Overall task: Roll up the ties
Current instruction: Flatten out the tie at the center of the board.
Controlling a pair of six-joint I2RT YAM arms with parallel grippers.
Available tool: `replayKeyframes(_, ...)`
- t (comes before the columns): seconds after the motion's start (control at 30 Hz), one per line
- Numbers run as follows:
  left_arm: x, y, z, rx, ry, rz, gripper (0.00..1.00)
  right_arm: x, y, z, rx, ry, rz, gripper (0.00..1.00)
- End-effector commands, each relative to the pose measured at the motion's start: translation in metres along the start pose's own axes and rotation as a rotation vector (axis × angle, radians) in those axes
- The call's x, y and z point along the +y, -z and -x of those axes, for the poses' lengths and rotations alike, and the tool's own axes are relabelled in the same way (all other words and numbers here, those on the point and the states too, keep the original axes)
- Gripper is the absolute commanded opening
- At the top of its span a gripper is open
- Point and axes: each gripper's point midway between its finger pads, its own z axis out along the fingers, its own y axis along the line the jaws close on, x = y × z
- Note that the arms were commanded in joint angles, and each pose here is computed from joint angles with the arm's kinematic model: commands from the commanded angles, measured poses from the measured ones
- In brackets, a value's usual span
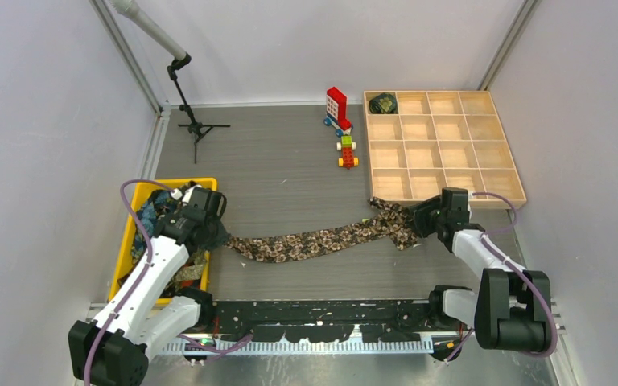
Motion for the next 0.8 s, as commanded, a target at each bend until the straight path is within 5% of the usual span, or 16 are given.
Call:
replayKeyframes(0.0,-0.001,0.001,0.007,-0.035,0.015,-0.011,0.0,0.021,-0.005,0.007,-0.009,0.001,0.094,0.45)
replayKeyframes(0.17,-0.001,0.001,0.007,-0.034,0.015,-0.006,0.0,0.019,-0.009,0.006,-0.002,-0.003,0.092,0.33)
replayKeyframes(0.37,-0.003,0.001,0.007,-0.034,0.017,-0.019,0.0,0.027,0.001,0.012,-0.031,0.021,0.113,0.01)
replayKeyframes(0.77,-0.035,0.004,0.0,0.034,0.028,-0.172,0.0,0.029,0.119,0.054,-0.29,0.26,-0.079,0.0)
